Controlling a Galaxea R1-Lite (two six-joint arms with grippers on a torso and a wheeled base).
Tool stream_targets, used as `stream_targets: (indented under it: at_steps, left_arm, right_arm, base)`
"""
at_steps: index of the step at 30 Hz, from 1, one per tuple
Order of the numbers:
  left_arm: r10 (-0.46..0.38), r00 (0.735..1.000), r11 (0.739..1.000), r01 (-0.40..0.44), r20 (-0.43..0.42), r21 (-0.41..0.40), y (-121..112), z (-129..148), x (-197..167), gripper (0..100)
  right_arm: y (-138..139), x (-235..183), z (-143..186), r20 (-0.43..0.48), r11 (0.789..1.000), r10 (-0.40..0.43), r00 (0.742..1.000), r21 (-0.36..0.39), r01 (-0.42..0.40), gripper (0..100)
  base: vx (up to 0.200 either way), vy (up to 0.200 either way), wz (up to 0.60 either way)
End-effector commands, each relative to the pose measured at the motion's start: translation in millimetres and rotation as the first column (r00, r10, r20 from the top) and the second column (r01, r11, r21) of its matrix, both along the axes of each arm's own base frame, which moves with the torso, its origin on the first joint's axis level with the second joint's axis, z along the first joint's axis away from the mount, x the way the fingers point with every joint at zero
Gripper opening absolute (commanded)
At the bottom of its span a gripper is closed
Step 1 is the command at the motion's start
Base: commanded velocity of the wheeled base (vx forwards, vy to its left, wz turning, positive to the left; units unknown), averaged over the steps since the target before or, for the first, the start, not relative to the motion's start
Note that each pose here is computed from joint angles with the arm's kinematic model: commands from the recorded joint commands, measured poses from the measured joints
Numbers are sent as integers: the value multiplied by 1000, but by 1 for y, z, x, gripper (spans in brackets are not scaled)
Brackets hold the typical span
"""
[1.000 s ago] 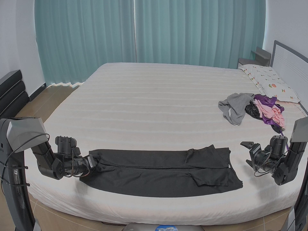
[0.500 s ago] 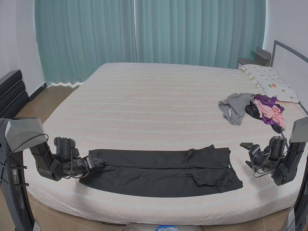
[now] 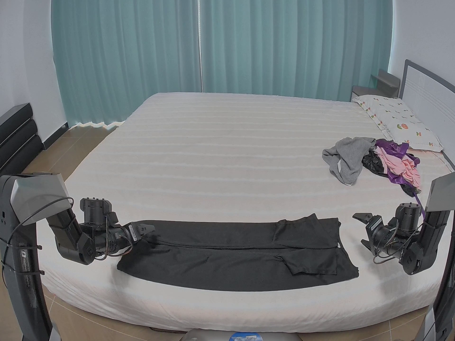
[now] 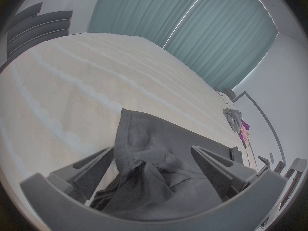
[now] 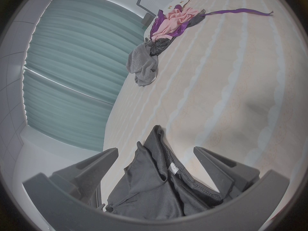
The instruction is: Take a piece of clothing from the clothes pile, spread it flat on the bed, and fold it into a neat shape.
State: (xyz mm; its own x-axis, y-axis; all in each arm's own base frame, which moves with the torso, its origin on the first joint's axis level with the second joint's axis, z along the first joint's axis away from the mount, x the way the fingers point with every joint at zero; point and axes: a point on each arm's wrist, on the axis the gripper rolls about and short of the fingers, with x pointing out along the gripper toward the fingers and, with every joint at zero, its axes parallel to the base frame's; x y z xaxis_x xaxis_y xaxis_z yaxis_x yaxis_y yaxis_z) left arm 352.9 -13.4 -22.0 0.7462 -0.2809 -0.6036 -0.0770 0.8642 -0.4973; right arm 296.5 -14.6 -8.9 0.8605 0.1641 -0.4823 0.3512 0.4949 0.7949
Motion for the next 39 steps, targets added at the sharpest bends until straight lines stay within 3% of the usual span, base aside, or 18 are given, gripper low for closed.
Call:
stream_targets:
  at_steps: [1,6,7,33,39]
  left_arm:
    - [-12,1000,1000,12,-18,2,-5,-13,7,100]
    - [-13,1000,1000,13,-24,3,-5,-15,6,100]
    - [-13,1000,1000,13,-24,3,-5,-15,6,0]
    - [0,1000,1000,0,-20,3,-1,-11,2,0]
    - [8,1000,1000,-8,-8,-4,-2,-10,3,0]
  right_arm:
    - [0,0,-1,-3,1000,-1,1000,0,1,100]
    - [0,2,-2,-1,1000,2,1000,0,-2,100]
    - [0,2,-2,-1,1000,2,1000,0,-2,100]
    - [-18,7,5,37,998,-57,998,-2,57,100]
    - [-25,9,2,39,997,-78,996,-2,78,100]
  base:
    - [0,0,0]
    - [0,0,0]
    - [0,0,0]
    - [0,0,0]
    - [-200,0,0]
